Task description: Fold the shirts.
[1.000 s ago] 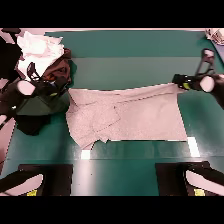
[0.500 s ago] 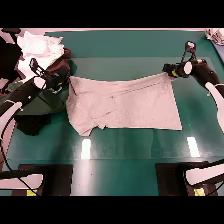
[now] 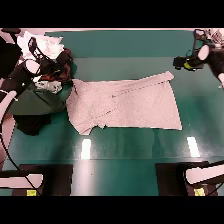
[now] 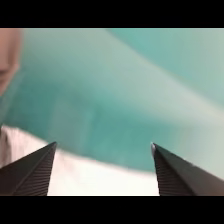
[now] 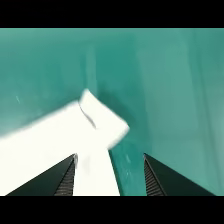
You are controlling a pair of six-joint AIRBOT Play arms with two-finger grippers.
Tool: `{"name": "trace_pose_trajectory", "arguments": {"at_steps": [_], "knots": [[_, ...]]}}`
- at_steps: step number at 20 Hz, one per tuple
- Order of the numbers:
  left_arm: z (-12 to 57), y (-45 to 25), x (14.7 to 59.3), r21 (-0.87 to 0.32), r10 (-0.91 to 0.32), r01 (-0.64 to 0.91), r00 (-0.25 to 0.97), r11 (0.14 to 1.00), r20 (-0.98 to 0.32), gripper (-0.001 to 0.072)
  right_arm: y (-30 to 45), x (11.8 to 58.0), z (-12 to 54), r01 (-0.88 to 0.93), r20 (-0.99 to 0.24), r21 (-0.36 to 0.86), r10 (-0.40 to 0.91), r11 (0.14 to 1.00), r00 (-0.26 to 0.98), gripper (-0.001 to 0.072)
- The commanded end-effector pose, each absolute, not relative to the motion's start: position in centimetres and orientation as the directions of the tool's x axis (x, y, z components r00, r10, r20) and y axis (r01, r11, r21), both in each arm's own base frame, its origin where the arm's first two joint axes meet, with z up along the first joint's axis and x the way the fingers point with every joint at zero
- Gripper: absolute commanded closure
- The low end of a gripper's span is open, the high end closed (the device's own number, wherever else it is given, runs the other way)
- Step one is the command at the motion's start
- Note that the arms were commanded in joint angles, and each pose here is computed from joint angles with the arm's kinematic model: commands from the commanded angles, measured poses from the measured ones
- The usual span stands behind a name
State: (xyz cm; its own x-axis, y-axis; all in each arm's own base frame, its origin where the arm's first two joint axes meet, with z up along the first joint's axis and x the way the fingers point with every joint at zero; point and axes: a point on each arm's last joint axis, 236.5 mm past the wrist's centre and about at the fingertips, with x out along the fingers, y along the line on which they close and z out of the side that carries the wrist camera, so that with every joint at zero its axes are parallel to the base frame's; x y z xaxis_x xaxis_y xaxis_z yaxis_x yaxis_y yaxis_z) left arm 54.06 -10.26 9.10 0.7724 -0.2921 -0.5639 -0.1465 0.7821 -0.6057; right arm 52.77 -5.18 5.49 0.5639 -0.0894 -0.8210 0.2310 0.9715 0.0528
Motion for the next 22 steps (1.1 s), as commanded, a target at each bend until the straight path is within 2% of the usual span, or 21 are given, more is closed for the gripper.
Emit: {"name": "trace_pose_trajectory", "arguments": {"at_steps": [1, 3, 5, 7, 14, 17, 22], "knots": [[5.4, -10.5, 48.7, -0.417, -0.303, -0.102, 0.536, 0.903, -0.788, 0.0010, -4.2, 48.1, 5.4, 0.193, -0.858, 0.174, 0.052, 0.966, 0.510, 0.0226], [3.4, -9.9, 45.6, -0.325, -0.275, -0.059, 0.404, 0.944, -0.872, 0.0010, -4.0, 44.9, 3.9, 0.207, -0.874, 0.217, 0.096, 0.954, 0.476, 0.0226], [3.0, -9.7, 45.0, -0.306, -0.268, -0.041, 0.378, 0.951, -0.886, 0.0011, -3.9, 42.6, 2.8, 0.207, -0.875, 0.233, 0.112, 0.950, 0.471, 0.0225], [2.8, -10.3, 45.0, -0.330, -0.291, -0.047, 0.370, 0.943, -0.882, 0.0110, -3.6, 40.7, 2.2, 0.212, -0.879, 0.232, 0.111, 0.949, 0.463, 0.0225], [-1.6, -13.3, 46.0, -0.449, -0.409, -0.083, 0.295, 0.889, -0.864, 0.0109, -0.7, 36.7, 2.7, 0.148, -0.857, 0.227, 0.126, 0.963, 0.499, 0.0225], [-3.6, -13.2, 46.7, -0.443, -0.401, -0.094, 0.291, 0.891, -0.869, 0.0109, -0.5, 35.7, 3.4, 0.143, -0.841, 0.227, 0.121, 0.963, 0.528, 0.0225], [-4.5, -12.7, 48.8, -0.439, -0.378, -0.104, 0.358, 0.893, -0.854, 0.0111, -0.7, 34.7, 4.3, 0.144, -0.828, 0.227, 0.113, 0.963, 0.549, 0.0226]]}}
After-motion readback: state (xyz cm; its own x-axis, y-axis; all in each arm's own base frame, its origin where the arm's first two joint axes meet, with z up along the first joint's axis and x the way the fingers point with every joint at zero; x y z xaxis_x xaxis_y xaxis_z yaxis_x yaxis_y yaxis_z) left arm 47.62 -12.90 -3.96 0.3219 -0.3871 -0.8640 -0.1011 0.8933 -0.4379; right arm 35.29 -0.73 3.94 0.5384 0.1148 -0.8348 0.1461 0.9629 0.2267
